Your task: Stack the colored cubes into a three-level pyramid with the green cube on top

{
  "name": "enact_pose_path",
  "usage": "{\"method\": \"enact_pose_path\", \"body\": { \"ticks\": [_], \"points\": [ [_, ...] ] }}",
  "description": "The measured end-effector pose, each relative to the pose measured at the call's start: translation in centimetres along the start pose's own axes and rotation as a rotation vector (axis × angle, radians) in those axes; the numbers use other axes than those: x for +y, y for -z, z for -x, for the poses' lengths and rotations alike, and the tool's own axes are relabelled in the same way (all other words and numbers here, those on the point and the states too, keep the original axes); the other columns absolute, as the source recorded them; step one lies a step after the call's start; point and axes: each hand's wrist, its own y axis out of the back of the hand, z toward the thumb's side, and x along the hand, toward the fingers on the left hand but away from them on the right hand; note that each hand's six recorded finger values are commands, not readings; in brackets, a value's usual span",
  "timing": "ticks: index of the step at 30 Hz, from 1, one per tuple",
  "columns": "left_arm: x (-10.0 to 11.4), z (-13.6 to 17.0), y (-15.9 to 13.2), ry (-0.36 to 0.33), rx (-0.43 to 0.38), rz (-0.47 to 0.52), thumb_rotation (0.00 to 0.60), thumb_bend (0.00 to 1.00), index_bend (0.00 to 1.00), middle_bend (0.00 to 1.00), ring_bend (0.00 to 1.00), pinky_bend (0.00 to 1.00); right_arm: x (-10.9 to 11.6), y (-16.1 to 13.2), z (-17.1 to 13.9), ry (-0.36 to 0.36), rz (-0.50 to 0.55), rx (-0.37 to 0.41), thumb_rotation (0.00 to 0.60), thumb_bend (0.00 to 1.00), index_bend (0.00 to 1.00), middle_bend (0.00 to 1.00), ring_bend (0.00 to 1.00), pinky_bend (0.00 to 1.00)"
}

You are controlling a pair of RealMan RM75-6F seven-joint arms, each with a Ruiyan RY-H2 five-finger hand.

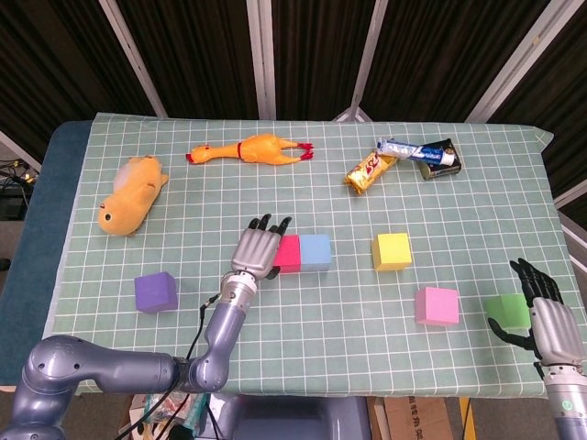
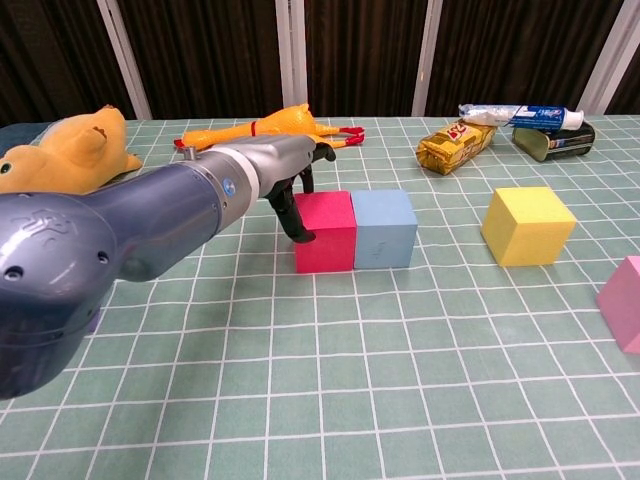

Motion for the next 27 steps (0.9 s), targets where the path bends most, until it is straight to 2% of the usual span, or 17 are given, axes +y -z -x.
{"method": "enact_pose_path", "body": {
  "ticks": [5,16,21,27],
  "points": [
    [-0.07,-0.02,-0.10,-0.001,-0.004,0.006,0.600,0.36,0.02,0.26,0.07,0.14,-0.01,0.00,0.01,0.000,-0.002,0.000,0.600,0.28,0.00,0.00,0.00,0.00],
    [-0.20,0.04,0.03,0.000,-0.009,0.002,0.600,0.20,0.00,0.14,0.06,0.14,0.07,0.00,0.02,0.010,-0.003,-0.002,0.600,0.28,0.00,0.00,0.00,0.00],
    [-0.09,0.07,0.22,-0.002,-0.008,0.012,0.600,0.17,0.00,0.09,0.03,0.12,0.07,0.01,0.01,0.010,-0.004,-0.002,0.600,0.28,0.00,0.00,0.00,0.00],
    [0.52,0.35,0.50,-0.014,-0.012,0.032,0.600,0.16,0.00,0.08,0.03,0.11,0.10,0.17,0.02,0.008,-0.007,-0.007,0.600,0.28,0.00,0.00,0.00,0.00]
  ]
}}
